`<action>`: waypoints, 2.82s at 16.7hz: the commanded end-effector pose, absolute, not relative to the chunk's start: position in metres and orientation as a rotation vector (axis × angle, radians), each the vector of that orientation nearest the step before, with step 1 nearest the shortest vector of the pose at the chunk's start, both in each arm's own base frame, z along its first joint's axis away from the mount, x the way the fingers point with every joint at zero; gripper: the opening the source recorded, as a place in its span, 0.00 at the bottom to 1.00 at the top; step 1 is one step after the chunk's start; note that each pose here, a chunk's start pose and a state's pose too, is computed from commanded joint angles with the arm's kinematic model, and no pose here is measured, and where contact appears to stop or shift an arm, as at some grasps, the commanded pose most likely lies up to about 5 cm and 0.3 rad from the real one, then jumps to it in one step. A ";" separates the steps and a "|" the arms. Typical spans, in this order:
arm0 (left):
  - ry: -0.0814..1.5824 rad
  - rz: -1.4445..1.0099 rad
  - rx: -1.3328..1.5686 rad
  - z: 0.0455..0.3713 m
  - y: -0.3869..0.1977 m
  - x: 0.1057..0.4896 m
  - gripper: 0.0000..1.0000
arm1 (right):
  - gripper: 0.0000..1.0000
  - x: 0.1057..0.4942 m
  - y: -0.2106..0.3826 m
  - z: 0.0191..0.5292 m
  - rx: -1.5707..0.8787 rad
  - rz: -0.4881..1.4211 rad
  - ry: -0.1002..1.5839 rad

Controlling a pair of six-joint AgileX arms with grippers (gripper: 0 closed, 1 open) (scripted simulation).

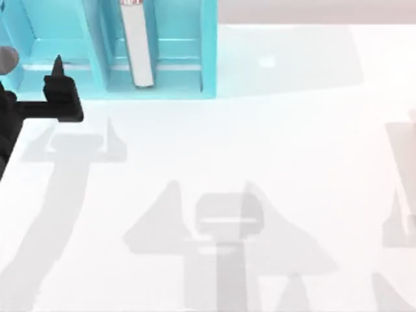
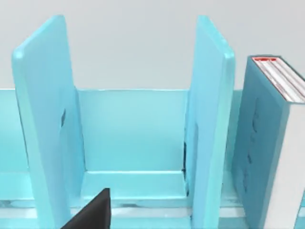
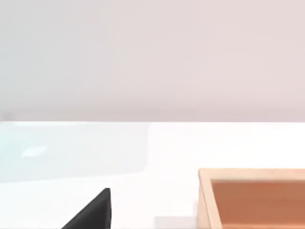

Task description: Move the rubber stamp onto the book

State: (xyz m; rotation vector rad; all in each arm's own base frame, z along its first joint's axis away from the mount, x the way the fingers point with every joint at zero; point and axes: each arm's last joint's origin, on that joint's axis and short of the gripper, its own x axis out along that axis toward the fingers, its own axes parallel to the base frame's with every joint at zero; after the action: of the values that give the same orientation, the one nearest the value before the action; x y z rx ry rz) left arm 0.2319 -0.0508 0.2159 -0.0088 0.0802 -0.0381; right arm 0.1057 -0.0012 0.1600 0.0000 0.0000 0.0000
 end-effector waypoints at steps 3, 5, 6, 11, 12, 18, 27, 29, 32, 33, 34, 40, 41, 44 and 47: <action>0.108 -0.042 -0.003 0.194 -0.077 0.275 1.00 | 1.00 0.106 -0.001 0.160 0.000 0.000 0.000; 0.113 -0.044 0.000 0.175 -0.096 0.299 1.00 | 1.00 0.106 -0.001 0.160 0.000 0.000 0.000; 0.115 -0.045 0.001 0.164 -0.105 0.309 1.00 | 1.00 0.106 -0.001 0.160 0.000 0.000 0.000; 0.112 -0.047 0.008 0.110 -0.141 0.342 1.00 | 1.00 0.106 -0.001 0.160 0.000 0.000 0.000; 0.107 -0.047 0.008 0.103 -0.145 0.345 1.00 | 1.00 0.106 -0.001 0.160 0.000 0.000 0.000; 0.102 -0.048 0.007 0.090 -0.153 0.349 1.00 | 1.00 0.106 -0.001 0.160 0.000 0.000 0.000; 0.102 -0.048 0.007 0.085 -0.157 0.393 1.00 | 1.00 0.106 -0.001 0.160 0.000 0.000 0.000; 0.101 -0.048 0.008 0.082 -0.159 0.414 1.00 | 1.00 0.106 -0.001 0.160 0.000 0.000 0.000; 0.100 -0.048 0.007 0.081 -0.158 0.440 1.00 | 1.00 0.106 -0.001 0.160 0.000 0.000 0.000; 0.101 -0.048 0.007 0.080 -0.158 0.445 1.00 | 1.00 0.106 -0.001 0.160 0.000 0.000 0.000; 0.102 -0.048 0.007 0.080 -0.157 0.448 1.00 | 1.00 0.106 -0.001 0.160 0.000 0.000 0.000; 0.102 -0.048 0.007 0.080 -0.157 0.448 0.85 | 1.00 0.106 -0.001 0.160 0.000 0.000 0.000; 0.102 -0.048 0.007 0.080 -0.157 0.448 0.77 | 1.00 0.106 -0.001 0.160 0.000 0.000 0.000; 0.102 -0.048 0.007 0.080 -0.157 0.448 0.55 | 1.00 0.106 -0.001 0.160 0.000 0.000 0.000; 0.102 -0.048 0.007 0.080 -0.157 0.448 0.32 | 1.00 0.106 -0.001 0.160 0.000 0.000 0.000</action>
State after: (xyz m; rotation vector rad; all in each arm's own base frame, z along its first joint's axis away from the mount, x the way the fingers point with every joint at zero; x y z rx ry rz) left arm 0.4480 -0.1573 0.0798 0.0074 0.1020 -0.0478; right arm 0.1057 -0.0012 0.1600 0.0000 0.0000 0.0000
